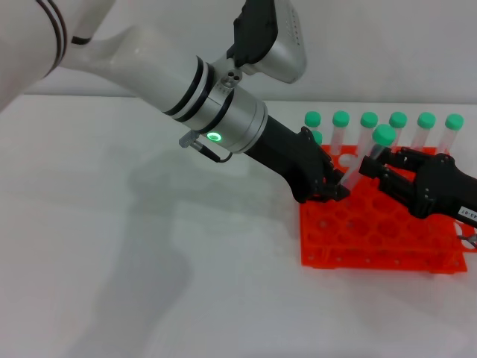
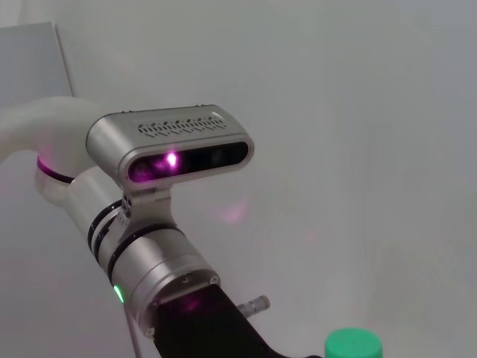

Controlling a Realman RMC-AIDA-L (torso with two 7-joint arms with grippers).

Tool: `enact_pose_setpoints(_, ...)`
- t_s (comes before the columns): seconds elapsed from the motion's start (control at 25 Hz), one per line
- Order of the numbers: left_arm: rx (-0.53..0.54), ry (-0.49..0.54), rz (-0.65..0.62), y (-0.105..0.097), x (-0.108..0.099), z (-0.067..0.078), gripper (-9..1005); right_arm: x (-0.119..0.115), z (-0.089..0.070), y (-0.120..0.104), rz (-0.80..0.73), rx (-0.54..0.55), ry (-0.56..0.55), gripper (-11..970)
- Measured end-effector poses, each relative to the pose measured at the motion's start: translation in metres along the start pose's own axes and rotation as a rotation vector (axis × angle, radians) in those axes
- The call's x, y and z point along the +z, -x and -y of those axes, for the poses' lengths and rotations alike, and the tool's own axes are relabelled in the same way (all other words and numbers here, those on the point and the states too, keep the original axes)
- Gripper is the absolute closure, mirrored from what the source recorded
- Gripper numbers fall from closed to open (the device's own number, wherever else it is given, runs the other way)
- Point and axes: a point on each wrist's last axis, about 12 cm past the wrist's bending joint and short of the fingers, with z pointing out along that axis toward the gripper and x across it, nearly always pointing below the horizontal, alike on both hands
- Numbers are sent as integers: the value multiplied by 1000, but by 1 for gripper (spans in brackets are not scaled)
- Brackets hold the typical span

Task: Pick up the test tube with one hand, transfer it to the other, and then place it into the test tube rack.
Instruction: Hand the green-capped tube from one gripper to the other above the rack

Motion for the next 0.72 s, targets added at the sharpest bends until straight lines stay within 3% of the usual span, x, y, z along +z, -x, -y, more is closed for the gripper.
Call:
enact_pose_setpoints(0.32,2,-12,-7,3,2,1,787,0,2,2,-5,-17,-4,608)
enact_pose_setpoints(0.72,11,-12,-18,4,5,2,785,1,3,4,3,-27,-5,634)
